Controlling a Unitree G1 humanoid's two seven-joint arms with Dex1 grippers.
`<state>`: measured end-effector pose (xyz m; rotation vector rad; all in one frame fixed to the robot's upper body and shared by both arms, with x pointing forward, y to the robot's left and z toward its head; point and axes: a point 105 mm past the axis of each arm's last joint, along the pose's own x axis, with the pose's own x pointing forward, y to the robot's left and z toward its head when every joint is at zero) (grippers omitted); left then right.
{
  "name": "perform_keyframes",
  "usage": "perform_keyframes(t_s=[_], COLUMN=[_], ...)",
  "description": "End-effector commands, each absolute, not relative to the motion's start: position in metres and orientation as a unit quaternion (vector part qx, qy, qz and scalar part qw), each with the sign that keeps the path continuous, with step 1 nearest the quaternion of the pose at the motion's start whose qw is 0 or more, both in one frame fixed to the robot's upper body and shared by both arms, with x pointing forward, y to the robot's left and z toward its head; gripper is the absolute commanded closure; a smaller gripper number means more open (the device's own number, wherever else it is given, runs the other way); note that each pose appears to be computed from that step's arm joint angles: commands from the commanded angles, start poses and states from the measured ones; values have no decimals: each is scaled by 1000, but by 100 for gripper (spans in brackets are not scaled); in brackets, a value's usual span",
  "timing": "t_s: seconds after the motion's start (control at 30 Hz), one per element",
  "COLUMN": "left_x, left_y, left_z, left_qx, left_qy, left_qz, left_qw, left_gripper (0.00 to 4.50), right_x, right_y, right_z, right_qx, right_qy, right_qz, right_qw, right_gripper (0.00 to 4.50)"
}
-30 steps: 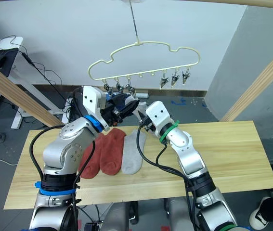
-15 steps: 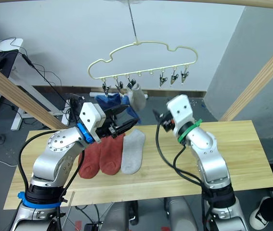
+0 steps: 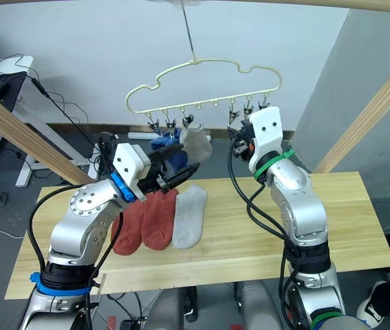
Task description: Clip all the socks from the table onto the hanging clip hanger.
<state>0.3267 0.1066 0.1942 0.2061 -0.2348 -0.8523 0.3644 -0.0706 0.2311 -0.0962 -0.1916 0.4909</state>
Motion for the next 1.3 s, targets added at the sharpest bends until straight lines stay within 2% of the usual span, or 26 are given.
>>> perform_keyframes(t_s=[0.03,0.63,1.3], left_x=[324,328,327], left_y=[105,101,101], left_z=[200,199,194], left_qx=[102,100,102], left_qy=[-131,-129,-125], left_qz=[-414,-416,-413], left_qw=[895,895,896], left_gripper=[122,122,122], right_x=[365,392,398], right_y=[-70,-54,-45], right_z=[242,253,261], right_qx=[-35,-31,-24], right_qy=[-108,-118,-146], right_qz=[239,241,247], right_qw=[964,963,958], right_gripper=[256,256,256])
